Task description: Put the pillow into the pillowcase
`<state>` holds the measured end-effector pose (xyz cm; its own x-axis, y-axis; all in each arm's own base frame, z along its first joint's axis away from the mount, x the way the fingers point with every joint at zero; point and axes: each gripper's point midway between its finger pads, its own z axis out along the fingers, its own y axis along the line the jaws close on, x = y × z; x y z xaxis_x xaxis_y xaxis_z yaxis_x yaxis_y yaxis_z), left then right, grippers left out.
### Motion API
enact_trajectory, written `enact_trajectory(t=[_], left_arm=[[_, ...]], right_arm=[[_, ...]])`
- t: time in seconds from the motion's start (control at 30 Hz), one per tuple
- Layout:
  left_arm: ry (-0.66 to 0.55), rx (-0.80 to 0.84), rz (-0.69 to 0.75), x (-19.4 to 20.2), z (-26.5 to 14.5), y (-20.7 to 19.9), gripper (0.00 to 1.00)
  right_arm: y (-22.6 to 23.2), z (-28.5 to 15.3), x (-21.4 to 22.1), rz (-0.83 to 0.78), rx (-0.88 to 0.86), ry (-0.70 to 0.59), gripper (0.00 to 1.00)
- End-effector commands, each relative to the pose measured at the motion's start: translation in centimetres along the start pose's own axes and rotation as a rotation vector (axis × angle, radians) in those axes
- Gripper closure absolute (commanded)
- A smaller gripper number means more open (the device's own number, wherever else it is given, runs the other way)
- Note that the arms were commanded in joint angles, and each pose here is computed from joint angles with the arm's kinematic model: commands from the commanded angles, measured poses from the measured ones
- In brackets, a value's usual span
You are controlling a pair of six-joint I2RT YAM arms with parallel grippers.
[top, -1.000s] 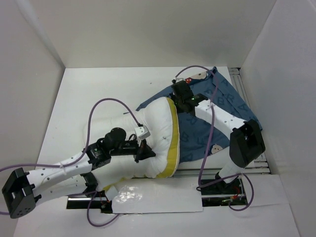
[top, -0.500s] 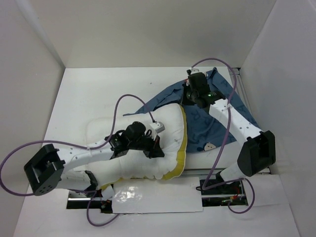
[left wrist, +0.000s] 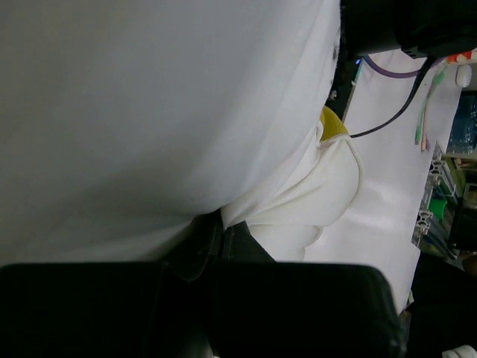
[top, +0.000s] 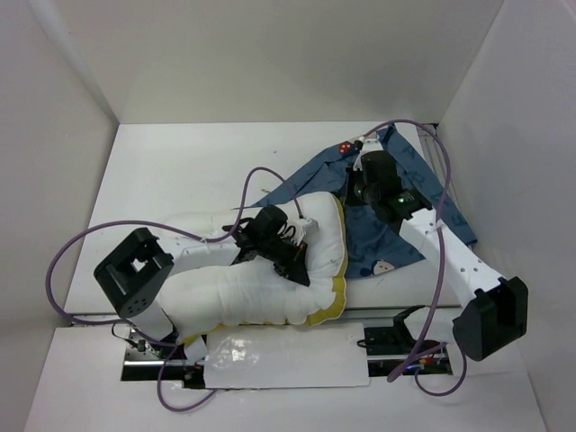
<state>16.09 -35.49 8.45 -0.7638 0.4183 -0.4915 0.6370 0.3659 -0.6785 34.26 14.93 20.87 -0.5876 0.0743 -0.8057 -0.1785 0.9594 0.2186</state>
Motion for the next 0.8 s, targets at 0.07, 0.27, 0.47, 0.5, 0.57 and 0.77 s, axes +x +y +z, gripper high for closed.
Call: enact_trajectory(t=[0.07, 0.27, 0.47, 0.5, 0.57, 0.77], left_arm=[[0.188, -0.045, -0.03, 4.3, -0.4, 0.5, 1.0], [-0.078, -0.153, 0.116, -3.4, -5.6, -2.9, 0.27], [-0.397, -0.421, 0.148, -10.2, -11.7, -3.0, 0.0], [-0.404, -0.447, 0.133, -10.7, -11.5, -2.5, 0.0], [-0.384, -0.474, 0.108, -11.8, -10.2, -1.3, 0.0], [-0.389, -0.571, 0.032, -15.2, -5.9, 2.8, 0.0]], right_arm=[[3.7, -1.4, -8.4, -0.042, -0.148, -0.307, 1.0], [2.2, 0.9, -5.7, -0.06, -0.024, -0.208, 1.0], [1.3, 1.2, -4.2, -0.019, 0.014, -0.179, 1.0], [1.4, 0.9, -4.5, -0.006, 0.01, -0.187, 1.0], [1.4, 0.9, -4.2, 0.003, 0.013, -0.176, 1.0], [1.9, 0.7, -4.2, 0.03, -0.011, -0.167, 1.0]])
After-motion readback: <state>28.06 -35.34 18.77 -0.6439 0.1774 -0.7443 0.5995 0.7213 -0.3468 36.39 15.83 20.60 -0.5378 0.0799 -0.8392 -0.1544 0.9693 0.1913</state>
